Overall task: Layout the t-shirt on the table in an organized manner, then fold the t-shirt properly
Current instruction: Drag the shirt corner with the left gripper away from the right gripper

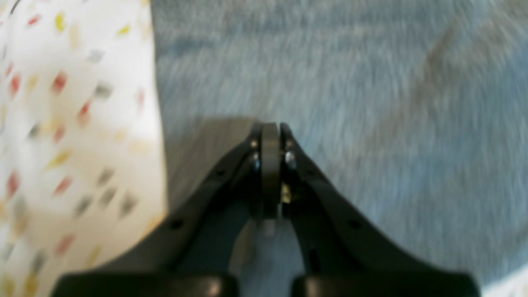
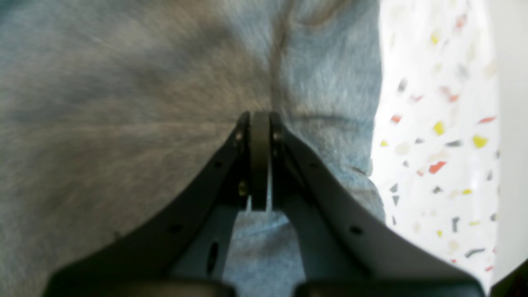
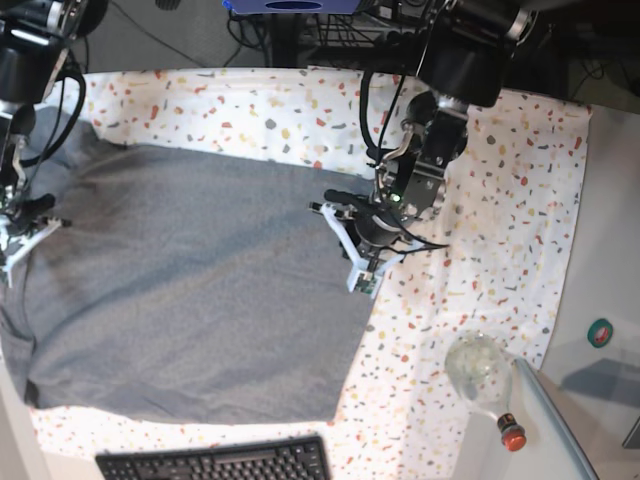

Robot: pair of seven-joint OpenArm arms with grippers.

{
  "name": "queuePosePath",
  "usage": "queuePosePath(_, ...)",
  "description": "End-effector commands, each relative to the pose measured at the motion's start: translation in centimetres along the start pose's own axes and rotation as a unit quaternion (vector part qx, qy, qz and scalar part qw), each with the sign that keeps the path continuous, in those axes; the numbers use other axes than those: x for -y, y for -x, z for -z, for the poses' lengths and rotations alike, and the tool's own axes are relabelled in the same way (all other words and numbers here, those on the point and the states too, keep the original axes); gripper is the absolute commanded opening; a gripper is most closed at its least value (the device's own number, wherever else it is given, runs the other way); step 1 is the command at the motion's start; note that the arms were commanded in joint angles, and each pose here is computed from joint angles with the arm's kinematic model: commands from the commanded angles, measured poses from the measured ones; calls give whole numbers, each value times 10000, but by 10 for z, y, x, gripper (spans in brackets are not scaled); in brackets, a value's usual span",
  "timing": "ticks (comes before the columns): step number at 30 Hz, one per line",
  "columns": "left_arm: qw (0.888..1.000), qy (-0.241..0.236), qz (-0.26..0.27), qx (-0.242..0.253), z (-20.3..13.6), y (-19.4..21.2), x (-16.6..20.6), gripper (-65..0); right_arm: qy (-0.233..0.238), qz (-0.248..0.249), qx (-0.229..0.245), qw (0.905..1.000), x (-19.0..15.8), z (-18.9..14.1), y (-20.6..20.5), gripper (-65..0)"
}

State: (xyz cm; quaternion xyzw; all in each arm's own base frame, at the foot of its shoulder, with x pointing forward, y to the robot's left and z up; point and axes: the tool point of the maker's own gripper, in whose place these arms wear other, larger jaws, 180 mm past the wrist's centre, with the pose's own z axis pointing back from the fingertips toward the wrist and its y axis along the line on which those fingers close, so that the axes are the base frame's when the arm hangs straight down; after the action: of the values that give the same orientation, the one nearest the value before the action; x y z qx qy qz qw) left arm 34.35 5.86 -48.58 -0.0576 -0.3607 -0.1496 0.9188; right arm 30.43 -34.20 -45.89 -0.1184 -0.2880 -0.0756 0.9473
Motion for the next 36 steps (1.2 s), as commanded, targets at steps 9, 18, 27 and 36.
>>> queuePosePath(9,9988,-37,-111,-469,15,39,-4,-650,-202,-16,312,9993,-1,9,-49,-650)
queuePosePath(18,9948,-537,99,-857,-15,102,-39,-650,-534,-637,174,9964,-40,15,-47,-650)
queuePosePath(27,9941,-598,148,-891,-36,123,-39,-650,-353,-482,-280,9978,-29,28,-18,-650)
queuePosePath(36,9893,-1027,-266,-1007,-51,143,-73,-650,1032,-445,-389,9929,58,19,-22,-650)
